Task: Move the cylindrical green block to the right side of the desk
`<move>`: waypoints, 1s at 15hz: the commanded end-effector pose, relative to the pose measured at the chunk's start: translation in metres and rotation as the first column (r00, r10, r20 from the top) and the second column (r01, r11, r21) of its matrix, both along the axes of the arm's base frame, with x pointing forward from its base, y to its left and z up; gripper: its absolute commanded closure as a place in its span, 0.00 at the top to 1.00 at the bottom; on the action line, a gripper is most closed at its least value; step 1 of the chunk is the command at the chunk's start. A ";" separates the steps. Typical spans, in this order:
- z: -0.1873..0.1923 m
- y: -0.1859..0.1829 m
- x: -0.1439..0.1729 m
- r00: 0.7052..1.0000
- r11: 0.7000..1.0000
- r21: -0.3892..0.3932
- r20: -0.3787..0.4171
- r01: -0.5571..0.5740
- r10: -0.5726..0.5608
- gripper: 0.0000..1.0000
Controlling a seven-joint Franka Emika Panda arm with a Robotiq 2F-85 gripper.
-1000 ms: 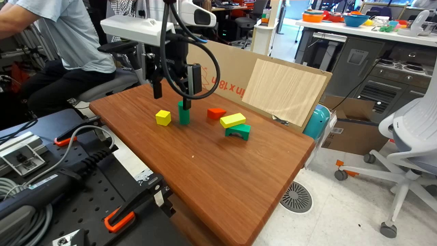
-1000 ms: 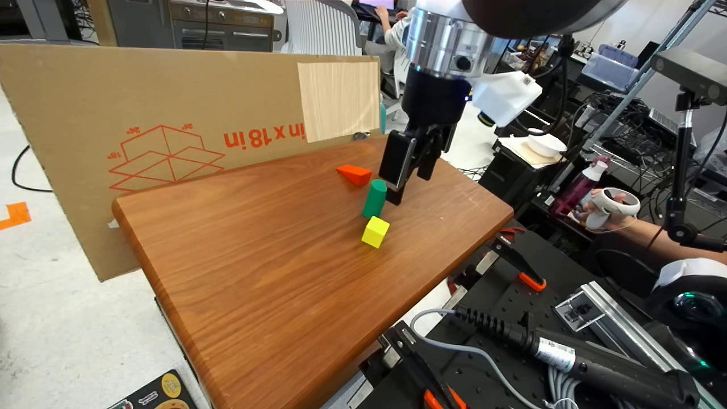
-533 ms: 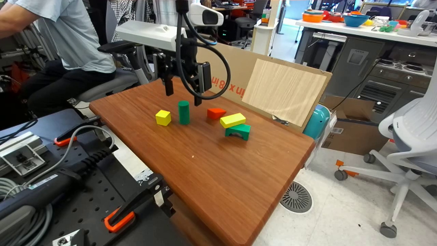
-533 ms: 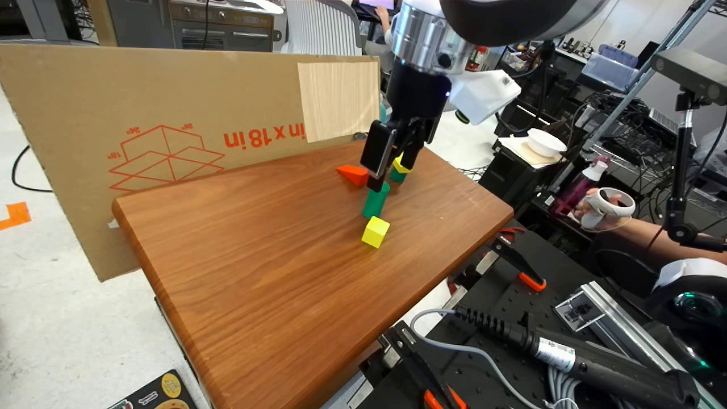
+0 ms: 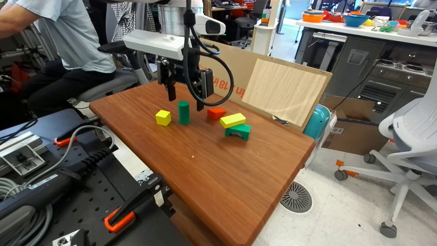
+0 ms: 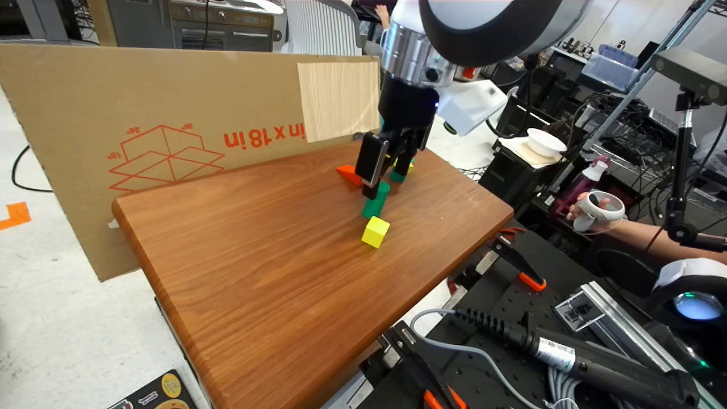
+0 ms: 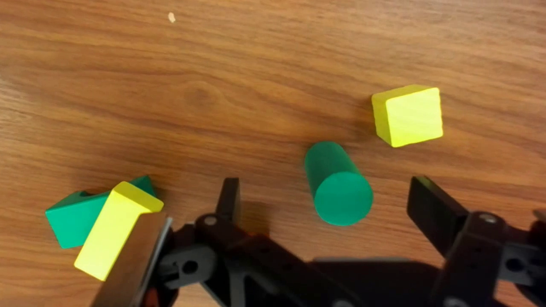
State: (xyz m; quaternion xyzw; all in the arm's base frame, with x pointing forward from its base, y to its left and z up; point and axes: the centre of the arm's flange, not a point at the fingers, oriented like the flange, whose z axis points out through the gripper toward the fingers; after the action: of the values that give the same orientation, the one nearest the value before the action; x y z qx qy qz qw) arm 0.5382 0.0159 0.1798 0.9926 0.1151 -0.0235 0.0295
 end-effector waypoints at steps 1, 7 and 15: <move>-0.011 0.002 0.014 1.000 1.000 -0.019 0.006 -0.012 0.012 0.75; -0.013 0.004 0.020 0.999 0.999 -0.027 0.009 -0.034 0.034 0.34; 0.015 0.003 0.016 0.998 0.998 -0.041 0.038 -0.045 0.046 0.09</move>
State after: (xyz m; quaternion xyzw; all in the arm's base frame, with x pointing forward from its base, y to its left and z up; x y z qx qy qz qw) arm 0.5554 0.0202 0.1760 0.9898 0.1354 -0.0160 0.0408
